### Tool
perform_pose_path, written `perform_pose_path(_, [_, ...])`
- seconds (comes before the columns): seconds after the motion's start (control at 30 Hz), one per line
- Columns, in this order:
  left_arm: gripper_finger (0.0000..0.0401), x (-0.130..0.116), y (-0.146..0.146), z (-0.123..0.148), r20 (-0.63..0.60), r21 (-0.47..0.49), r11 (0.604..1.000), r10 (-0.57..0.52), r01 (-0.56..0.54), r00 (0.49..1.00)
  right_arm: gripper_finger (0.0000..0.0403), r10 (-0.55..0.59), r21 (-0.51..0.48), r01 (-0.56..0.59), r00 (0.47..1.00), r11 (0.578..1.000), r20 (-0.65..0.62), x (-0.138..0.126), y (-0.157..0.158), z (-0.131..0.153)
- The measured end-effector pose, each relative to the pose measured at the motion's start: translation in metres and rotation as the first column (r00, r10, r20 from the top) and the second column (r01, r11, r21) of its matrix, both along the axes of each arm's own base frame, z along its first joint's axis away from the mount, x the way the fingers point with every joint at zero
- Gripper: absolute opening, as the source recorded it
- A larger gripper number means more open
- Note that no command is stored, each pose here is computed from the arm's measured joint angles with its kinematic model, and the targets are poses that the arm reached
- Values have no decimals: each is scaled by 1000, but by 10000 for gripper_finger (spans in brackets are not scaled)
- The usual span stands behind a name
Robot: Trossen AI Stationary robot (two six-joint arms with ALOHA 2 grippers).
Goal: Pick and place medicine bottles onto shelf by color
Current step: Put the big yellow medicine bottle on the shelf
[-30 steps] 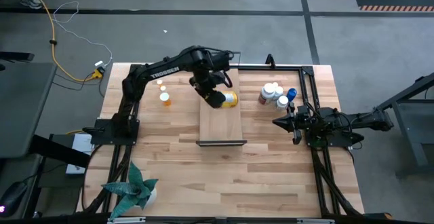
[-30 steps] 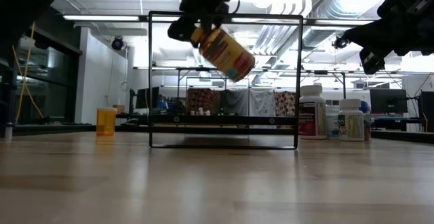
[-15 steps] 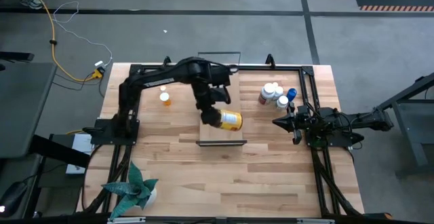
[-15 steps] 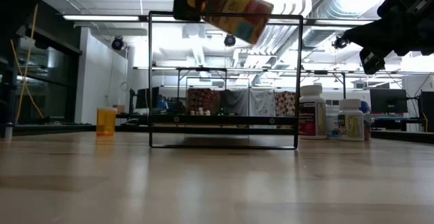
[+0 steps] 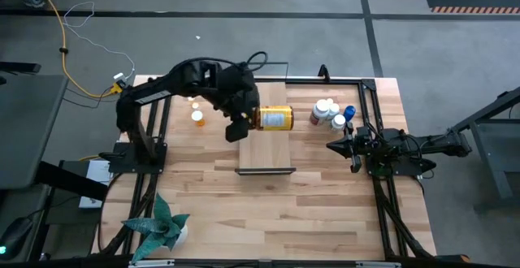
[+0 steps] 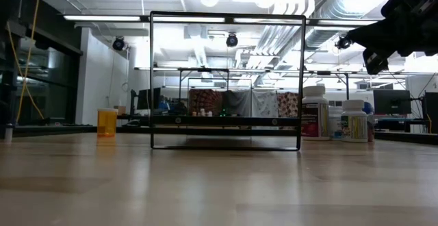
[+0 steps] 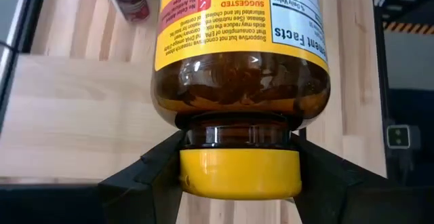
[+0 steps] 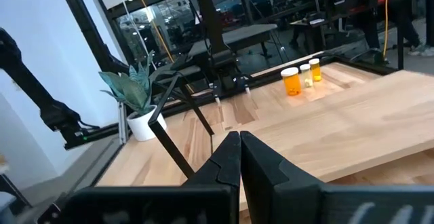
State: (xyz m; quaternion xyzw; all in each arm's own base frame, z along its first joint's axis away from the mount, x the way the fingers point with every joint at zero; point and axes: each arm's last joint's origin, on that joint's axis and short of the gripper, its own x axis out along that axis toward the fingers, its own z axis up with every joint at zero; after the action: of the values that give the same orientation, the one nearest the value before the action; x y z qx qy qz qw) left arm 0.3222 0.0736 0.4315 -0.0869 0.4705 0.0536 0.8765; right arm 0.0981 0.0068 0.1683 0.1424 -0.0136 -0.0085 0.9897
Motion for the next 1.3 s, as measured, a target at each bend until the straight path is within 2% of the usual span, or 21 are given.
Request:
perform_pose_path(0.13, [203,2,-10,-8,17,49,999,-22,22,1000,0,-3,-29,3,1000,1000,0,0,0,0])
perform_pose_path(0.3, [203,-2,-9,-49,51,63,998,-32,29,998,0,-3,33,2,1000,999,14,0,0,1])
perform_pose_path(0.47, [203,-24,-8,-98,165,54,999,-16,7,986,0,-24,69,20,998,997,64,0,-1,6])
perform_pose_path(0.63, [203,-54,-9,-127,302,41,999,11,-24,953,0,-85,166,50,973,985,214,0,-2,21])
perform_pose_path(0.73, [203,-65,-10,-136,388,50,998,21,-44,921,0,-147,158,108,955,981,256,3,-4,27])
perform_pose_path(0.87, [203,-72,-9,-141,414,101,987,71,-123,908,7,-244,150,217,950,965,194,11,-6,23])
perform_pose_path(0.93, [205,-73,-7,-144,399,141,972,117,-187,909,24,-271,136,253,952,958,143,17,-7,23])
perform_pose_path(1.03, [210,-71,-4,-148,382,188,947,174,-261,908,69,-301,121,289,948,950,100,26,-9,30])
perform_pose_path(1.3, [212,-54,2,-173,289,251,929,195,-271,937,242,-341,17,342,939,940,-50,65,-22,54])
